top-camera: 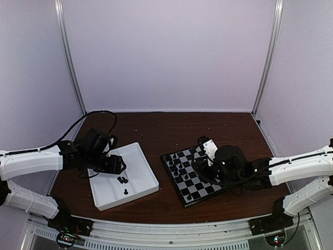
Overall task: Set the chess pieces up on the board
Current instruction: Place the chess piece on the chessboard.
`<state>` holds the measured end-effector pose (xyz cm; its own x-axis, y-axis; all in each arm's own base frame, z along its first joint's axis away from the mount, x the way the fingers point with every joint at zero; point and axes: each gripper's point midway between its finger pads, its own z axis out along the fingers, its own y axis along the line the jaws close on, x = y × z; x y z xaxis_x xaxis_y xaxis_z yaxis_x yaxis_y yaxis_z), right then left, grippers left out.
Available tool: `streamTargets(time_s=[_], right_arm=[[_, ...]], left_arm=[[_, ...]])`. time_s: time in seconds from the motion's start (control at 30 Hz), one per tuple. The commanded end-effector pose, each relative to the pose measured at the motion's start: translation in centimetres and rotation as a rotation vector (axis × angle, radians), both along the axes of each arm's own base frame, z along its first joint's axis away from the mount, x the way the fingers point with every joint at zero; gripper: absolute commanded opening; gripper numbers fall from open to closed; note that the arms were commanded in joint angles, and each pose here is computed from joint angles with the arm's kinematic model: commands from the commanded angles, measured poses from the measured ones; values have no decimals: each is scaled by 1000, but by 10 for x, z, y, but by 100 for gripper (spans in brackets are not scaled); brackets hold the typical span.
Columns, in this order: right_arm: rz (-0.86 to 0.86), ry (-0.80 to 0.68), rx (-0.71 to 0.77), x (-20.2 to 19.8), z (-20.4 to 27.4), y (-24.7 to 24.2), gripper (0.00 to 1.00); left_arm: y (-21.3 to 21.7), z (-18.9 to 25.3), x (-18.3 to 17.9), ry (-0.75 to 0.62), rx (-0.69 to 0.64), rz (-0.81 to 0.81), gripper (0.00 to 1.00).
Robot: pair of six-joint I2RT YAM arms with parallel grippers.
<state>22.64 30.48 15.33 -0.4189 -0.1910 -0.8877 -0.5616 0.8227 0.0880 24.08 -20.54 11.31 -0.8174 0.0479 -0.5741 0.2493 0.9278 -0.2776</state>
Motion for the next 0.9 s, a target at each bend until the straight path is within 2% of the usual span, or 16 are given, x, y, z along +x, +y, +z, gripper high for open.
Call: streamTargets(time_s=[0.0, 0.17, 0.37, 0.47, 0.7, 0.87], right_arm=[[-24, -18, -83, 2, 20, -9, 42], [-16, -27, -48, -1, 41, -11, 44], [8, -23, -21, -3, 51, -6, 45], [20, -15, -33, -3, 54, -3, 45], [22, -8, -5, -5, 58, -3, 45], [31, -2, 4, -5, 57, -1, 45]], left_arm=[[16, -11, 8, 96, 25, 102, 54], [33, -21, 20, 149, 38, 194, 51], [45, -17, 45, 142, 117, 234, 42], [48, -17, 56, 164, 109, 285, 39], [57, -32, 62, 238, 87, 493, 39], [60, -44, 63, 261, 67, 577, 37]])
